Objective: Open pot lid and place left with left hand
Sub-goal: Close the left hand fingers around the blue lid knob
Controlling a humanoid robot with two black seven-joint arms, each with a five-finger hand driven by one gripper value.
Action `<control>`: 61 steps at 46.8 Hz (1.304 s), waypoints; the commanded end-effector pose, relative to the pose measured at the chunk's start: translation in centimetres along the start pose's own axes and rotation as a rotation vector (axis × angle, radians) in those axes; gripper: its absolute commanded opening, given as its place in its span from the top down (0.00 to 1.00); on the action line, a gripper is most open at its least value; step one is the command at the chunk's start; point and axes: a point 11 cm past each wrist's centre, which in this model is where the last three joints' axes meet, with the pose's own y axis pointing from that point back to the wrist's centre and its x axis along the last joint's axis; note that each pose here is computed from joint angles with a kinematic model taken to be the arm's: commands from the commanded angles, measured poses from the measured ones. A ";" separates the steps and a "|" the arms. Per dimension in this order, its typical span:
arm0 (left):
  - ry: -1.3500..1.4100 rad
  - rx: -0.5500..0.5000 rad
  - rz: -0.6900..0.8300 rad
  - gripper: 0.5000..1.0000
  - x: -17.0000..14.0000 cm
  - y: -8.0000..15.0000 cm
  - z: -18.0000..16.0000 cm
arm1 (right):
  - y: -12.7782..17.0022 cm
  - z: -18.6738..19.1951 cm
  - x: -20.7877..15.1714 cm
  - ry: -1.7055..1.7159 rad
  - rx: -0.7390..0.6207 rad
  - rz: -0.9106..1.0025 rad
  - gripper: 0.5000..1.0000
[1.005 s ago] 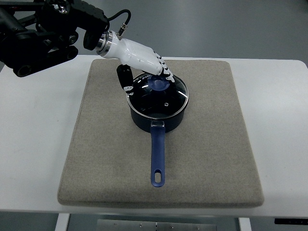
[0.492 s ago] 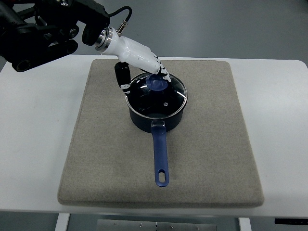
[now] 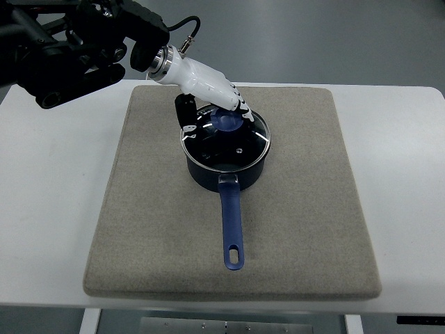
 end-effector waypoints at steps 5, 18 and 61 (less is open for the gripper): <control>0.001 0.012 0.003 0.02 0.1 0.2 -0.4 | 0.0 -0.1 0.0 0.000 0.001 0.001 0.17; 0.004 0.025 -0.002 0.03 0.1 0.4 -0.7 | 0.0 -0.1 0.0 0.000 0.001 0.000 0.17; 0.041 0.046 -0.007 0.10 1.2 -1.2 -1.2 | 0.0 0.0 0.0 0.000 0.000 -0.001 0.17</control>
